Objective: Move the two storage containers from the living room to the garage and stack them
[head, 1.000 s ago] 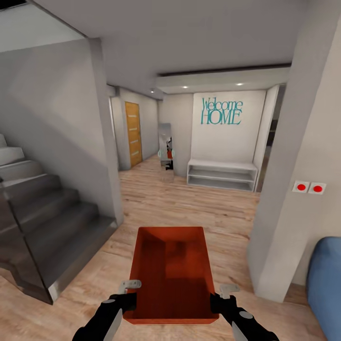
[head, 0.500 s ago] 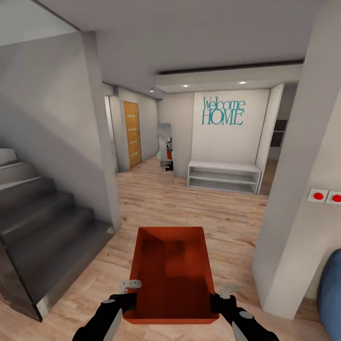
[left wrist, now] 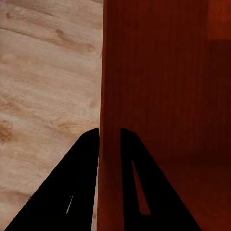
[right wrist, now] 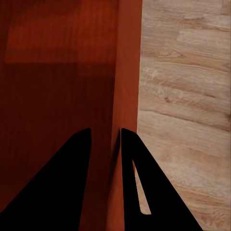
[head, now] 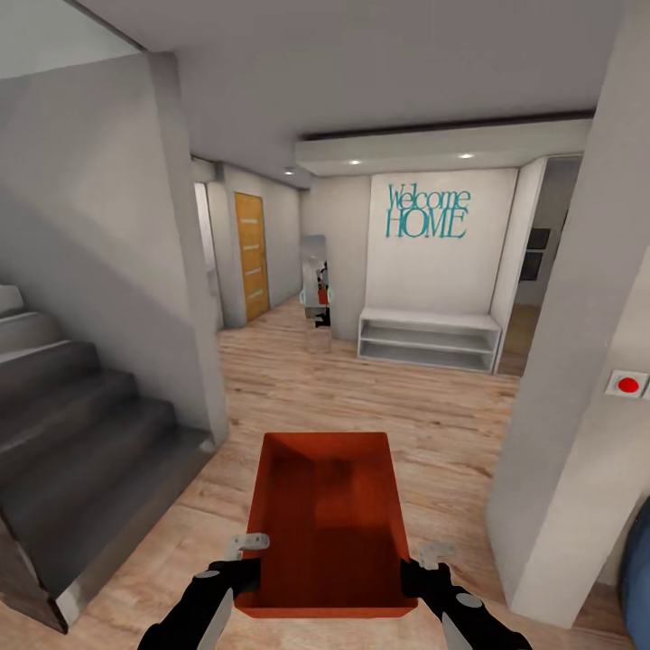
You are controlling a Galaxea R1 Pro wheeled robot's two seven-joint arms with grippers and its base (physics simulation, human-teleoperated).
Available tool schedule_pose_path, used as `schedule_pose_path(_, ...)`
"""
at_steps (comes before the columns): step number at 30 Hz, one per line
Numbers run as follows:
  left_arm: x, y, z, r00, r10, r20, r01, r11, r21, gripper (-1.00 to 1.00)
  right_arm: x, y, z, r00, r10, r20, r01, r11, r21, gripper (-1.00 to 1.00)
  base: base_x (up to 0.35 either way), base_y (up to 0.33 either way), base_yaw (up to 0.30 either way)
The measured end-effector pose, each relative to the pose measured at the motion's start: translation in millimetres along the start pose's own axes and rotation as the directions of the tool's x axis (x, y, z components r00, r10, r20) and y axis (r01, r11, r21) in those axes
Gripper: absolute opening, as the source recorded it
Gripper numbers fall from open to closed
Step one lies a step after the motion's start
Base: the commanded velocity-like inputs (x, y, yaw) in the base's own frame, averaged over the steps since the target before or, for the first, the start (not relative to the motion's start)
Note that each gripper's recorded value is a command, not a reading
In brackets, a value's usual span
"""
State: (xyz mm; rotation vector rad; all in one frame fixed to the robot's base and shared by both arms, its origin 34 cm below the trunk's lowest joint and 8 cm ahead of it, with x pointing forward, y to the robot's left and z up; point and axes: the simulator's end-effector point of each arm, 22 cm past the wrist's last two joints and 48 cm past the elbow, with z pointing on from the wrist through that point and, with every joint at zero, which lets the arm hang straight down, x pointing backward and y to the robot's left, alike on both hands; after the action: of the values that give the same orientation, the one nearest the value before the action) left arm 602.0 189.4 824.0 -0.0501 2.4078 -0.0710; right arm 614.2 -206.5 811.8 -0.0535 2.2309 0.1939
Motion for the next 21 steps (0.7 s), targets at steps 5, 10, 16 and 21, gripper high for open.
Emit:
schedule_pose_path(5, 0.0, 0.0, 0.0, 1.000, 0.000, 0.000, 0.000, 1.000, 0.000, -1.00, 0.0, 0.0, 0.0, 1.000, 0.000, 0.000, 0.000, 1.000, 0.000, -1.00, 0.328, 0.000, 0.000)
schedule_pose_path(10, 0.0, 0.0, 0.0, 1.000, 0.000, 0.000, 0.000, 1.000, 0.000, -1.00, 0.0, 0.0, 0.0, 1.000, 0.000, 0.000, 0.000, 1.000, 0.000, -1.00, 0.329, 0.000, 0.000)
schedule_pose_path(16, 0.0, 0.0, 0.0, 1.000, 0.000, 0.000, 0.000, 1.000, 0.000, -1.00, 0.0, 0.0, 0.0, 1.000, 0.000, 0.000, 0.000, 1.000, 0.000, -1.00, 0.329, 0.000, 0.000)
schedule_pose_path(21, 0.0, 0.0, 0.0, 1.000, 0.000, 0.000, 0.000, 1.000, 0.000, -1.00, 0.0, 0.0, 0.0, 1.000, 0.000, 0.000, 0.000, 1.000, 0.000, -1.00, 0.329, 0.000, 0.000)
